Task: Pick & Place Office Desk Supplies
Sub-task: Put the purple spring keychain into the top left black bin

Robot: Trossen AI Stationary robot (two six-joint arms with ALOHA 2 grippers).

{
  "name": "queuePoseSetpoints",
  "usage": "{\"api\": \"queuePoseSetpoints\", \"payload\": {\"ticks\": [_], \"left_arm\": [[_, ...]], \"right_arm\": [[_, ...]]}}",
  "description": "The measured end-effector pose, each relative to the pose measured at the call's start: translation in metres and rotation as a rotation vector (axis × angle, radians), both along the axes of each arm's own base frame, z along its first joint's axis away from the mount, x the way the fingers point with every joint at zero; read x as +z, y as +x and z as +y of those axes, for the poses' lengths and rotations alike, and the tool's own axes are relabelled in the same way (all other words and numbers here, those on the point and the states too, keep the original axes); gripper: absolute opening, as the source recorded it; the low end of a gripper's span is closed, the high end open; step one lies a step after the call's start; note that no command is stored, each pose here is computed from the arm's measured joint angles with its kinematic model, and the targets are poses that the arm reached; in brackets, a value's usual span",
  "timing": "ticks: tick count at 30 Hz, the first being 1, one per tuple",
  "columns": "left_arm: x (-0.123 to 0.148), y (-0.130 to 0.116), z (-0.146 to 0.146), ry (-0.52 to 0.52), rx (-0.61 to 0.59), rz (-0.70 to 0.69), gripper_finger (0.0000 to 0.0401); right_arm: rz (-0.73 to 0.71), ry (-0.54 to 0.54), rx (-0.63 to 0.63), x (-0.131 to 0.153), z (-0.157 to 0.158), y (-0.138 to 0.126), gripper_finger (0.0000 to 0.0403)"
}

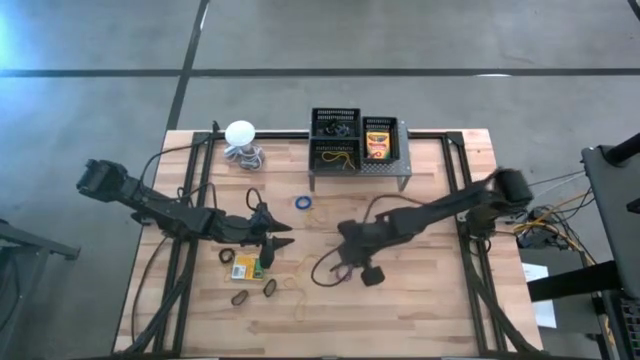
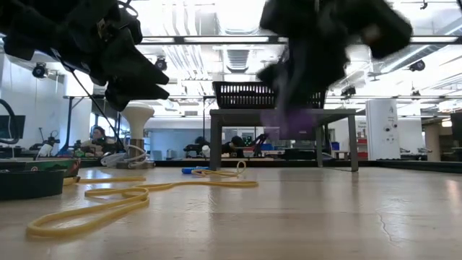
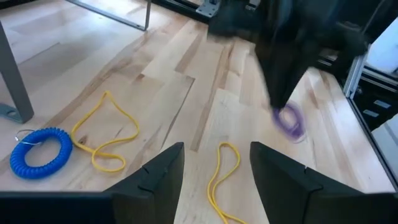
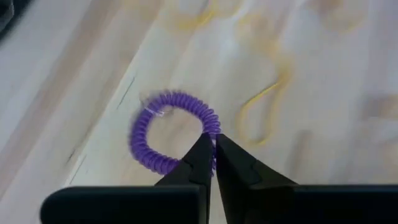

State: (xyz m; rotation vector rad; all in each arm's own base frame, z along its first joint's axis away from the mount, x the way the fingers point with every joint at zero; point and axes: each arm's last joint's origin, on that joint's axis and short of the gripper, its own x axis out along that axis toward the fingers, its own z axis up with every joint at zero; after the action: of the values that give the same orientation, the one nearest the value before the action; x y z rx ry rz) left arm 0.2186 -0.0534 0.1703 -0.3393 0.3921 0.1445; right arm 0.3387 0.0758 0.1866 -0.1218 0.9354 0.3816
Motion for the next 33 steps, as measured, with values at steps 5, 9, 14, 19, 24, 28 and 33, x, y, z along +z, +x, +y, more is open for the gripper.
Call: {"api": "queuePoseSetpoints", "payload": {"ticks": [5, 9, 14, 19, 24, 28, 33], "left_arm": [[0.001, 0.001, 0.0, 0.001, -0.001, -0.014, 0.0189], [0.005, 0.002, 0.0, 0.051, -0.005, -0.044, 0.0188], [0.012, 0.005, 0.002, 0.169, 0.015, -0.106, 0.0188], [0.019, 0.009, 0.011, 0.272, 0.09, -0.13, 0.0188], [0.025, 0.015, 0.029, 0.286, 0.177, -0.137, 0.0188], [0.03, 0.018, 0.045, 0.287, 0.249, -0.142, 0.0188], [0.038, 0.022, 0.058, 0.282, 0.309, -0.161, 0.0188]], "right_arm": [[-0.199, -0.054, -0.164, 0.06, -0.017, -0.014, 0.001], [-0.355, -0.143, -0.353, 0.106, -0.044, -0.029, 0.001], [-0.472, -0.257, -0.593, 0.146, -0.1, -0.036, 0.001], [-0.462, -0.366, -0.803, 0.163, -0.182, -0.032, 0.001], [-0.398, -0.391, -0.889, 0.162, -0.258, -0.026, 0.001], [-0.271, -0.322, -0.867, 0.143, -0.296, -0.014, 0.001], [-0.141, -0.296, -0.816, 0.124, -0.316, 0.002, 0.0011]]}}
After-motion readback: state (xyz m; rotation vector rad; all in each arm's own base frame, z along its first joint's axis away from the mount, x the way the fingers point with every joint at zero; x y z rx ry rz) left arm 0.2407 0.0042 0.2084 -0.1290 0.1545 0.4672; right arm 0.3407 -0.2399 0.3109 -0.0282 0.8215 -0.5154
